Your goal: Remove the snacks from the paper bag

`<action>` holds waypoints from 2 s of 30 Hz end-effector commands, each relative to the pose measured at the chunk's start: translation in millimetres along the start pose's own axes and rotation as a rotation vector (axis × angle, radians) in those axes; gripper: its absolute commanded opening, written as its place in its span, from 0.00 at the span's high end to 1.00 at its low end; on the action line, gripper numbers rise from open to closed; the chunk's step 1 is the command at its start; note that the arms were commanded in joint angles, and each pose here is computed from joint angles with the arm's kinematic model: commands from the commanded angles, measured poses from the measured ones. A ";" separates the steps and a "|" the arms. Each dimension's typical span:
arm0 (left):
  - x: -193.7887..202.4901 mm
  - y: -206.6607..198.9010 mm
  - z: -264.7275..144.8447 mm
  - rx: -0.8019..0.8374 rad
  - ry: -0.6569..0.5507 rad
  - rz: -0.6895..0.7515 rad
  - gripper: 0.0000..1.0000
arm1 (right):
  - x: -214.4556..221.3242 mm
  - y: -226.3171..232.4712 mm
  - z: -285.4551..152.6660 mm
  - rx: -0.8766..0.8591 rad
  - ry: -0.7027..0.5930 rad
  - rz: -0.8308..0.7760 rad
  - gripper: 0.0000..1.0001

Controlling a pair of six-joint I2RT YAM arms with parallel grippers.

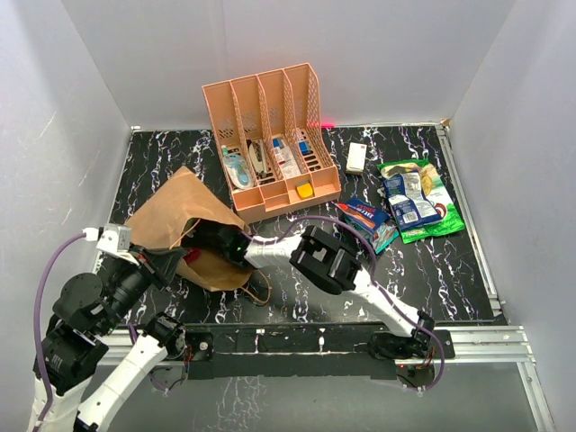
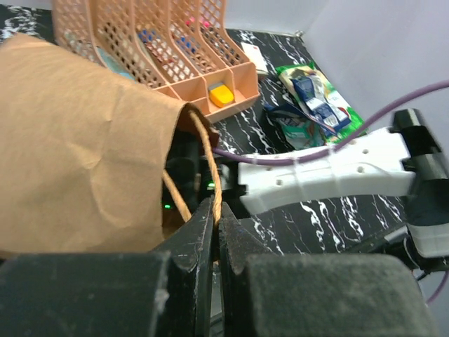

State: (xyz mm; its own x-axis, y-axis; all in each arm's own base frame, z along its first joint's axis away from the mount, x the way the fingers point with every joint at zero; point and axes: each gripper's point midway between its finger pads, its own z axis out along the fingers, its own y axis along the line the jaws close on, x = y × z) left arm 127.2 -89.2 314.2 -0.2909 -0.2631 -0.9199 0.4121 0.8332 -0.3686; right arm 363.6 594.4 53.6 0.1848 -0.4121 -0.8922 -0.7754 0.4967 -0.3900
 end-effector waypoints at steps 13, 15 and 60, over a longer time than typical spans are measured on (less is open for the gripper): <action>0.2 27.8 -11.8 -0.152 -0.058 -0.083 1.00 | -89.4 -35.7 -117.4 0.233 -0.129 0.079 0.92; 0.8 29.6 -12.2 -0.163 -0.058 -0.089 1.00 | -88.1 -34.4 -127.3 0.226 -0.129 0.102 0.92; -4.1 18.2 -5.9 -0.106 -0.059 -0.080 1.00 | -68.2 79.1 -185.4 -0.476 -0.218 -0.567 0.18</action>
State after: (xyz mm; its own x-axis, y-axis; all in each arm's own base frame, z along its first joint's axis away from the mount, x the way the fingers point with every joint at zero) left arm 130.8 -64.9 300.0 -0.2848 -0.3681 -0.8851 0.2515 0.8623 -0.4395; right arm 169.0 496.4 119.6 0.6428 -0.3437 -0.6846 -0.7561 -0.1410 -0.6391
